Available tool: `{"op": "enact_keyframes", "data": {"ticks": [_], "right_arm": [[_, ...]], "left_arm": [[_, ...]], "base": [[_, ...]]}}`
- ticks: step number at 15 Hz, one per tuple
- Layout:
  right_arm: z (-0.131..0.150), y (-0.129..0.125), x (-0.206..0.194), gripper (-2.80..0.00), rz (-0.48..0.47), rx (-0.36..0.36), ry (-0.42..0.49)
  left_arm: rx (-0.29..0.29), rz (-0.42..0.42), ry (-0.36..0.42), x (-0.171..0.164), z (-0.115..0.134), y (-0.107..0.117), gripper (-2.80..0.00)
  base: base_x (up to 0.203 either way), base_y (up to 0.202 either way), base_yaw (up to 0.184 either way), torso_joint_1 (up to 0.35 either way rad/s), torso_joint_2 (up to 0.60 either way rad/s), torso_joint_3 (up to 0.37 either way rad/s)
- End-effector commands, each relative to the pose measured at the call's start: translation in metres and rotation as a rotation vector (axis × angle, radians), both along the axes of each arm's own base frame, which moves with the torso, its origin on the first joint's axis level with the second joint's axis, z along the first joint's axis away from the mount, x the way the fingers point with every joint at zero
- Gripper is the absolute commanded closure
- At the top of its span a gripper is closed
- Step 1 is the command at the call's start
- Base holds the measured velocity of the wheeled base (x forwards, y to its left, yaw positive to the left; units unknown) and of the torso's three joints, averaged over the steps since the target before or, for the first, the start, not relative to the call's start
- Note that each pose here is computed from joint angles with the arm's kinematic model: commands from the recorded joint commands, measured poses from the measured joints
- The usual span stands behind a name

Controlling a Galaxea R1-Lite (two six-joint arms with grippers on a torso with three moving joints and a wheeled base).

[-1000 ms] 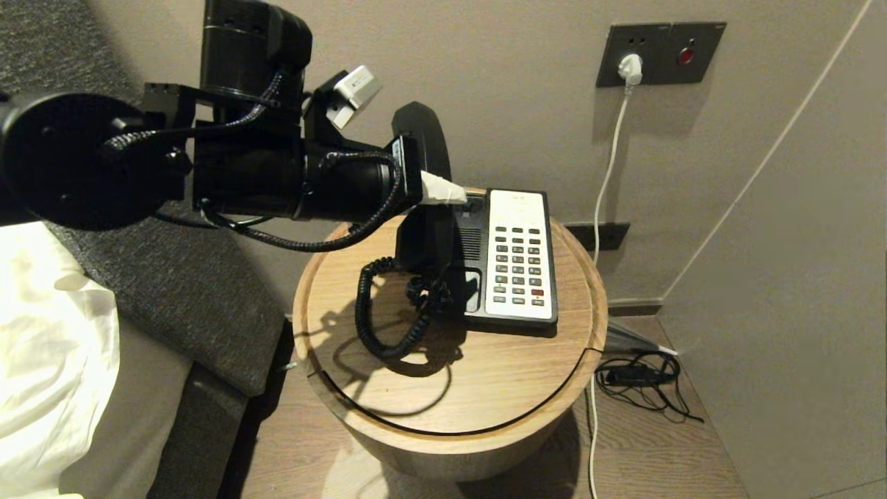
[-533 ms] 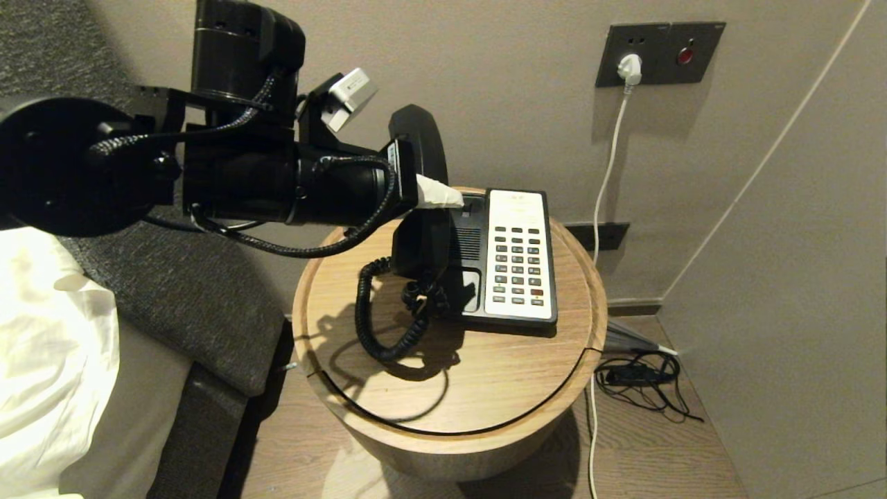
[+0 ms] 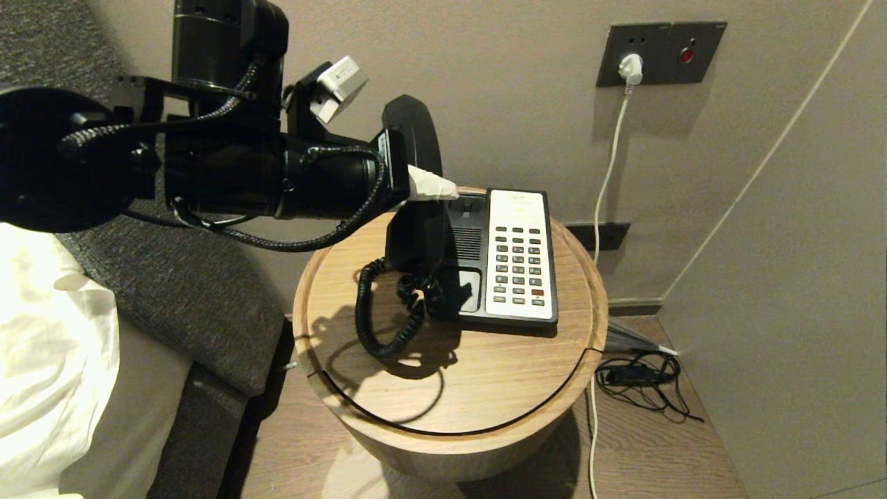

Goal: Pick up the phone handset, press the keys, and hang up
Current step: Dial the number

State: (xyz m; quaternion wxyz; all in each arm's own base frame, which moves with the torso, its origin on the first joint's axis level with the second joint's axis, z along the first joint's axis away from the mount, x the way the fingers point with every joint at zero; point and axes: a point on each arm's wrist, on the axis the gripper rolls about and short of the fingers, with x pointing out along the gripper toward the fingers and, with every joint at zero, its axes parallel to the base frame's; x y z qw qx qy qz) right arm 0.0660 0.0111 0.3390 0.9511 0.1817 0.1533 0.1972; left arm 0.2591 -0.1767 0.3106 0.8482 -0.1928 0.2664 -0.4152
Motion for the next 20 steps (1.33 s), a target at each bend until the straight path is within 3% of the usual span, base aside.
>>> {"op": "enact_keyframes", "data": {"ticks": [1,4,8,11,13,16,20], "right_arm": [[-0.003,0.011,0.067,0.00,0.076,-0.002,0.162],[-0.012,0.042,0.111,0.00,0.217,-0.031,0.313],[-0.006,0.067,0.137,0.00,0.262,-0.072,0.400],[-0.005,0.075,0.144,0.00,0.283,-0.076,0.429],[-0.004,0.077,0.148,0.00,0.284,-0.080,0.451],[0.002,0.084,0.149,0.00,0.294,-0.060,0.447],[-0.006,0.088,0.159,0.00,0.289,-0.066,0.487]], "left_arm": [[-0.009,-0.006,-0.003,-0.001,0.003,0.000,0.00],[-0.012,-0.007,-0.018,-0.002,0.007,0.000,0.00],[-0.020,-0.002,-0.012,-0.001,0.008,0.000,0.00],[-0.045,0.024,0.012,-0.003,0.014,0.009,0.00],[-0.026,0.038,0.031,0.000,0.006,0.008,0.00],[-0.017,0.042,-0.004,0.001,0.009,0.008,0.00],[0.024,0.127,0.010,0.009,0.001,0.006,0.00]], "base": [[0.000,0.000,0.000,0.000,0.00,0.000],[0.000,0.000,0.000,0.000,0.00,0.000],[0.000,0.000,0.000,0.000,0.00,0.000],[0.000,0.000,0.000,0.000,0.00,0.000],[0.000,0.000,0.000,0.000,0.00,0.000],[0.000,0.000,0.000,0.000,0.00,0.000],[0.000,0.000,0.000,0.000,0.00,0.000]]}}
